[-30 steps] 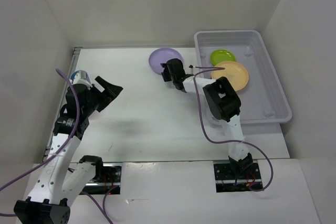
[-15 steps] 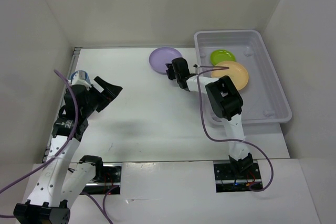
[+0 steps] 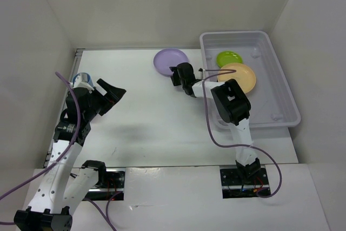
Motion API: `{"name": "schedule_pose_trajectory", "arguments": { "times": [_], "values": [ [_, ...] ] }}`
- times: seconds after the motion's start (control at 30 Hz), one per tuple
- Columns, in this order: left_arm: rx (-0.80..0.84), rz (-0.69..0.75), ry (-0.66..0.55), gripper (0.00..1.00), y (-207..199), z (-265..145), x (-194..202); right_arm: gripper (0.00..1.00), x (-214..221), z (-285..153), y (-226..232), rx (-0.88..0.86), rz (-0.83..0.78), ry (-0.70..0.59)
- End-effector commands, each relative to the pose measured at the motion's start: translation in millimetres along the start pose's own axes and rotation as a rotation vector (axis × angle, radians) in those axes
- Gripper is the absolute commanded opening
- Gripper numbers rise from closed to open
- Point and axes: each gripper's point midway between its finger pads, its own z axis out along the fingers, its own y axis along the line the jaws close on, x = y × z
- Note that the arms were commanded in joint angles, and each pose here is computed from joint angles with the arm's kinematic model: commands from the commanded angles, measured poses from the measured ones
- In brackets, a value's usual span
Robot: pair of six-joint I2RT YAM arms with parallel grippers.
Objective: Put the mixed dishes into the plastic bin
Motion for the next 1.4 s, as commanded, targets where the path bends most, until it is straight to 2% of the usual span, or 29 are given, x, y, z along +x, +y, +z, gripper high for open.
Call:
{"name": "schedule_pose_trajectory", "arguments": {
  "times": [0.0,0.17,0.23,0.43,0.63,0.8,0.83,0.87,0.93,0.97,1.03,1.07,1.13,1.17,1.27,1.3,1.37],
  "values": [
    [0.049,0.018,-0.03,0.99,-14,-6,-9,0.6,18,21,-35,0.079,0.031,0.062],
    [0.042,0.017,-0.038,1.0,-13,-5,-10,0.6,18,33,-34,0.085,0.026,0.073],
    [0.042,0.017,-0.038,1.0,-13,-5,-10,0.6,11,39,-49,0.124,0.022,0.057],
    [0.042,0.017,-0.038,1.0,-13,-5,-10,0.6,6,36,-41,0.114,0.02,0.053],
    [0.042,0.017,-0.038,1.0,-13,-5,-10,0.6,8,36,-55,0.182,-0.074,0.045],
    [0.042,0.017,-0.038,1.0,-13,-5,-10,0.6,13,40,-54,0.189,-0.103,0.04],
    [0.042,0.017,-0.038,1.0,-13,-5,-10,0.6,17,43,-40,0.169,-0.098,0.043],
    [0.042,0.017,-0.038,1.0,-13,-5,-10,0.6,15,48,-55,0.215,-0.12,0.037],
    [0.042,0.017,-0.038,1.0,-13,-5,-10,0.53,18,54,-38,0.194,-0.133,0.033],
    [0.042,0.017,-0.038,1.0,-13,-5,-10,0.51,18,60,-47,0.212,-0.149,0.031],
    [0.042,0.017,-0.038,1.0,-13,-5,-10,0.49,21,64,-36,0.196,-0.155,0.034],
    [0.042,0.017,-0.038,1.0,-13,-5,-10,0.49,23,67,-45,0.215,-0.172,0.043],
    [0.042,0.017,-0.038,1.0,-13,-5,-10,0.36,26,68,-34,0.212,-0.18,0.055],
    [0.042,0.017,-0.038,1.0,-13,-5,-10,0.23,28,69,-40,0.223,-0.195,0.067],
    [0.042,0.017,-0.038,1.0,-13,-5,-10,0.08,39,66,-40,0.215,-0.207,0.105],
    [0.042,0.017,-0.038,1.0,-13,-5,-10,0.0,41,66,-40,0.216,-0.206,0.115],
    [0.035,0.016,-0.032,1.0,-11,-5,-9,0.0,41,63,-36,0.201,-0.234,0.12]
  ]
}}
